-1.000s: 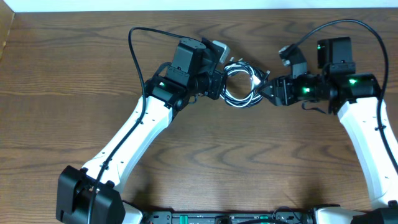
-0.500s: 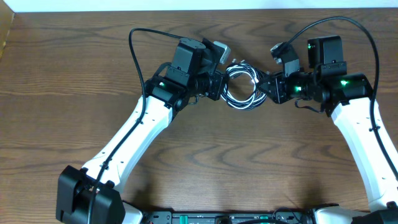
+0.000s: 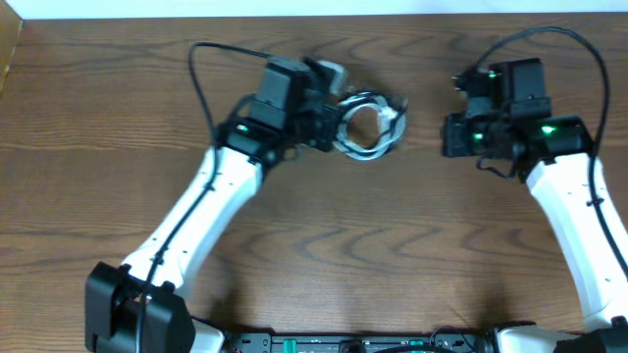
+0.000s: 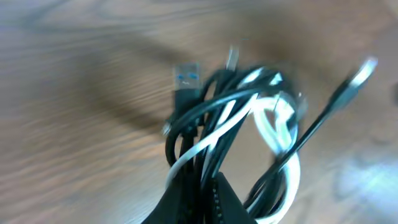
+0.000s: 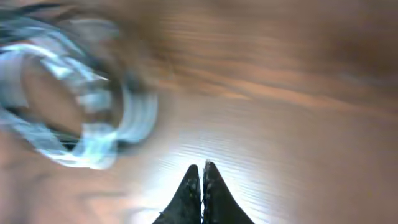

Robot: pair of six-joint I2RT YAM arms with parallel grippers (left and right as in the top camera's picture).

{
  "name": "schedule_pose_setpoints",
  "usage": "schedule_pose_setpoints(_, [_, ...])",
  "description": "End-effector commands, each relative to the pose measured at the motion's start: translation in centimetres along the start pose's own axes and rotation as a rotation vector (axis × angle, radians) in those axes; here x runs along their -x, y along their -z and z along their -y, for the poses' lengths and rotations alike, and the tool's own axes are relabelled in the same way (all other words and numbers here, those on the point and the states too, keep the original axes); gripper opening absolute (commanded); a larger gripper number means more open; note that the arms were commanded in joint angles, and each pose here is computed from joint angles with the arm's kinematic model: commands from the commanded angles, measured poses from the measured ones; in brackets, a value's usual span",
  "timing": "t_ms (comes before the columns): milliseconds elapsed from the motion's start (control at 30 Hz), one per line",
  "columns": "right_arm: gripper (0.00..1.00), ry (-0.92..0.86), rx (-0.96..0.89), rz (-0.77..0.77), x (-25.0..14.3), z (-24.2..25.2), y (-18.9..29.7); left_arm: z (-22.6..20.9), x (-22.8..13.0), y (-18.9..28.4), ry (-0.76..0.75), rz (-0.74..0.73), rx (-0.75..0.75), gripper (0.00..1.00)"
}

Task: Untangle cables

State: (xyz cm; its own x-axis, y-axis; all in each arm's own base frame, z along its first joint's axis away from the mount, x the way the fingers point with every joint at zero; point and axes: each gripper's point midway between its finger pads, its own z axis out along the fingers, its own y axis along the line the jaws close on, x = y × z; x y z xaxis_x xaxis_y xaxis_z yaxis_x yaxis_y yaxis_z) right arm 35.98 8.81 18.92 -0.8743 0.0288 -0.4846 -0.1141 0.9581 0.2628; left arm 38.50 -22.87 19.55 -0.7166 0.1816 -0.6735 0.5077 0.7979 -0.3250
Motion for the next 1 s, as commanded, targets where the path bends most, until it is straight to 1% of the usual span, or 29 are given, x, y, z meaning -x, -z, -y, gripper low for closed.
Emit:
schedule_pose_setpoints(0, [0.01, -0.162, -0.260, 0.038, 0.5, 7.2, 1.7, -4.8, 1.4, 3.9, 0.082, 0.065, 0.120, 0.08])
schedule_pose_setpoints(133, [0.01, -0.241, -0.268, 0.040, 0.3, 9.7, 2.4, -7.8, 1.3, 7.5, 0.154, 0.090, 0.180, 0.07])
schedule_pose_setpoints(167, [0.01, -0.253, -0.237, 0.039, 0.3, 9.6, 2.4, -7.9, 1.4, 8.1, 0.163, 0.097, 0.176, 0.08])
schedule_pose_setpoints(267, [0.01, -0.199, -0.098, 0.026, 0.4, 7.7, 2.2, -7.4, 1.6, 9.3, 0.156, 0.114, 0.141, 0.08])
schedule_pose_setpoints(367, [0.02, -0.179, -0.036, 0.023, 0.5, 6.3, 2.0, -6.5, 1.8, 9.7, 0.141, 0.124, 0.125, 0.08])
schedule_pose_setpoints(400, [0.06, -0.165, -0.017, 0.023, 0.6, 5.8, 1.9, -6.0, 1.8, 9.6, 0.135, 0.122, 0.110, 0.08])
schedule_pose_setpoints(433, [0.14, -0.133, 0.016, 0.023, 0.7, 5.1, 1.9, -5.6, 1.9, 9.5, 0.129, 0.122, 0.094, 0.08])
schedule_pose_setpoints(500, [0.25, -0.043, 0.120, 0.025, 0.8, 3.0, 1.9, -4.5, 1.8, 9.1, 0.116, 0.115, 0.059, 0.08])
schedule_pose_setpoints(567, [0.32, 0.033, 0.232, 0.030, 0.8, 0.9, 2.2, -3.6, 1.7, 8.8, 0.103, 0.107, 0.037, 0.08])
schedule_pose_setpoints(600, [0.34, 0.066, 0.290, 0.035, 0.8, -0.2, 2.4, -3.1, 1.7, 8.7, 0.096, 0.103, 0.017, 0.07])
schedule_pose_setpoints(667, [0.41, 0.120, 0.389, 0.045, 0.7, -2.0, 2.9, -1.6, 1.6, 8.4, 0.079, 0.095, -0.037, 0.08])
schedule_pose_setpoints(733, [0.43, 0.201, 0.507, 0.064, 0.5, -4.2, 3.7, 0.0, 1.6, 8.2, 0.060, 0.091, -0.097, 0.08])
schedule_pose_setpoints(800, [0.43, 0.256, 0.582, 0.079, 0.4, -5.6, 4.3, 1.5, 1.8, 8.1, 0.037, 0.094, -0.155, 0.08])
schedule_pose_setpoints(833, [0.44, 0.281, 0.610, 0.084, 0.3, -6.2, 4.5, 2.3, 2.0, 8.1, 0.023, 0.099, -0.186, 0.08])
schedule_pose_setpoints(900, [0.47, 0.309, 0.632, 0.088, 0.1, -6.8, 4.6, 3.8, 2.2, 8.1, 0.000, 0.106, -0.247, 0.08])
schedule_pose_setpoints(967, [0.47, 0.335, 0.641, 0.085, -0.1, -7.3, 4.6, 5.4, 2.4, 8.3, -0.028, 0.115, -0.313, 0.08])
